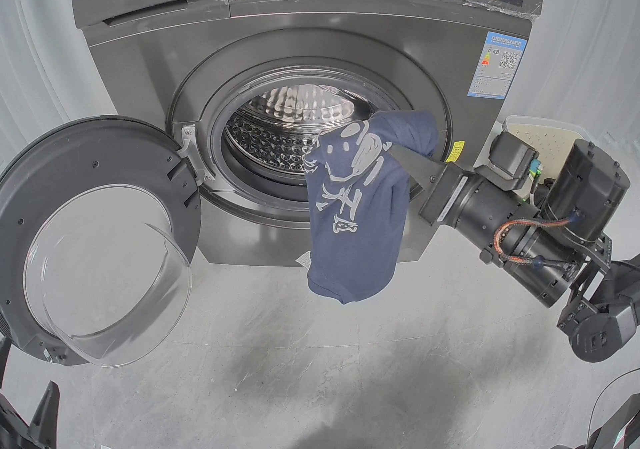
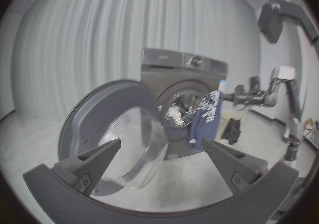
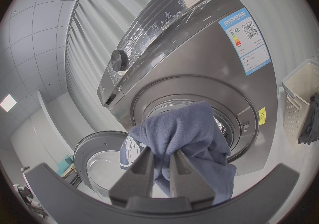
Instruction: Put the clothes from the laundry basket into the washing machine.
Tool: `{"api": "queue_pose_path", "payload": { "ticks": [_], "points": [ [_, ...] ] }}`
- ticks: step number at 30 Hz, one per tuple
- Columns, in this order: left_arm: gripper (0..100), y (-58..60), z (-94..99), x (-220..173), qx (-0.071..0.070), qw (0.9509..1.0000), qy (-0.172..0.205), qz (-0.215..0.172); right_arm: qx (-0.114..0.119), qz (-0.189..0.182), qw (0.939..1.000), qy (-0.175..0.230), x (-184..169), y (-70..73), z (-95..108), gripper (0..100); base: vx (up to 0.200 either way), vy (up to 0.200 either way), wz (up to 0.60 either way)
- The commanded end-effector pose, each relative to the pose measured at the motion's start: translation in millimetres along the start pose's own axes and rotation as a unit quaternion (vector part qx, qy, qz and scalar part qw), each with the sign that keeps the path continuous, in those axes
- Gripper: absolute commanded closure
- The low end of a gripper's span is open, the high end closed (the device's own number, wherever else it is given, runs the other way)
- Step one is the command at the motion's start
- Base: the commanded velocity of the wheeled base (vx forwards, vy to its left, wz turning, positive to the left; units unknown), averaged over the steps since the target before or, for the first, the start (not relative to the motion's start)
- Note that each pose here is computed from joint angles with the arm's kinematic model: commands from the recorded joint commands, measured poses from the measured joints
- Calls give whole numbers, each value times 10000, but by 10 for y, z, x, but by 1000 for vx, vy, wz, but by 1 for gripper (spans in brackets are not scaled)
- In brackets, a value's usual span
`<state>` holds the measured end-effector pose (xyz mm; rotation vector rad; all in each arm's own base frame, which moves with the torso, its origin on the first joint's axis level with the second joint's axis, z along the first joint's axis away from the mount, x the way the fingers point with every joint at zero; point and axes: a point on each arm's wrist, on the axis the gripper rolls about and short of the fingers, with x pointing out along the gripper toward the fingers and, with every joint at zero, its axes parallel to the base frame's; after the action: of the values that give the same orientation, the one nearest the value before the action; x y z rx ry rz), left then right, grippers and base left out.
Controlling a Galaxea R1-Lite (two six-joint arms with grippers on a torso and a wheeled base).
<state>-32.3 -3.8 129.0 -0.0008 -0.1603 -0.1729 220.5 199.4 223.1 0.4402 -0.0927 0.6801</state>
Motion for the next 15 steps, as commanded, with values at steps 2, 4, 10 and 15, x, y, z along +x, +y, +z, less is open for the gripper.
{"api": "queue_pose_path", "payload": {
  "ticks": [2, 4, 10, 15],
  "points": [
    [0, 15, 359, 500, -371, 9824, 1033, -1515, 97, 49, 9997, -209, 261, 157, -47, 100, 0, 0, 0],
    [0, 25, 326, 633, -450, 9727, 1386, -1804, 108, 77, 9997, -222, 291, 178, -60, 100, 0, 0, 0],
    [0, -29, 226, 1099, -559, 9329, 2118, -2858, 160, 270, 9979, -563, 336, 202, -20, 100, 0, 0, 0],
    [0, -180, 115, 1338, -620, 9012, 2552, -3447, 172, 319, 9975, -609, 337, 218, -8, 100, 0, 0, 0]
  ]
}}
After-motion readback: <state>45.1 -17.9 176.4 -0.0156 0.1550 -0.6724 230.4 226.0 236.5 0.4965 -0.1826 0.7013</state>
